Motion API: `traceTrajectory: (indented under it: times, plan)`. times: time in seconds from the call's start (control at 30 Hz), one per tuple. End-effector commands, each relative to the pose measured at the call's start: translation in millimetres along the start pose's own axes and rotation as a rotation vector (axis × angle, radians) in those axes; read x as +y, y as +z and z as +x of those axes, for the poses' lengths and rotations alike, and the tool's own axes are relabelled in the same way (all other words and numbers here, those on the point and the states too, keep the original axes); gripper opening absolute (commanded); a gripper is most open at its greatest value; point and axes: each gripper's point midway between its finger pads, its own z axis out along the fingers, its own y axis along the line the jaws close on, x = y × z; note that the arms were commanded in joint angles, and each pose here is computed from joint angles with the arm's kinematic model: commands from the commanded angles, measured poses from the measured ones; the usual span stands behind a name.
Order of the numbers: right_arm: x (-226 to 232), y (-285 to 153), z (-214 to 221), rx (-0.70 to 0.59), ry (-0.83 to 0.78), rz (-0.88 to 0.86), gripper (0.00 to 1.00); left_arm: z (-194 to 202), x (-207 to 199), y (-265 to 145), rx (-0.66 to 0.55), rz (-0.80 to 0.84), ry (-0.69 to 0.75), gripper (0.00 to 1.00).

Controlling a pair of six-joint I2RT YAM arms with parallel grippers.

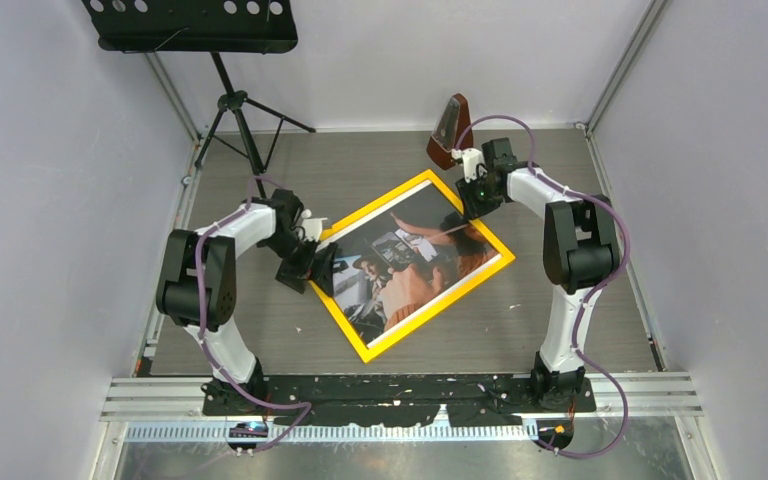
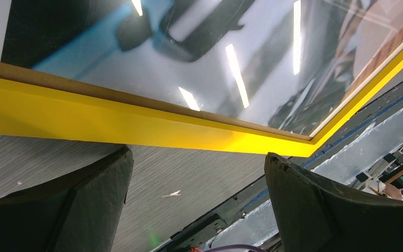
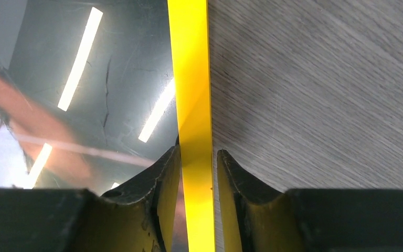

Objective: Put the photo into the frame
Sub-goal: Adjust the photo frame at the center of the board.

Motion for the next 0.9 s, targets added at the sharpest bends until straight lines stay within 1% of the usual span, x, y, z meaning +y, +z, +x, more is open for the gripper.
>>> traceTrajectory:
  times: [0.0,0.4,0.63,0.87]
  plan:
    - [-8,-3,-12,-0.031,-0.01,-0.002,0.36,-5,-1,1,-0.007,0.023,-0.001,1.0]
    - [-15,-8,-5,-0.011,0.024,-0.001,0.14,-20,-2,3,-0.029,0.037,-0.005,1.0]
    - [-17,-14,1,-0.005,0.058,0.015,0.07,-35,-3,5,-0.052,0.05,-0.031,1.0]
    - [-20,-14,19,0.036,0.081,0.043,0.06,-50,-1,10,-0.068,0.057,-0.045,1.0]
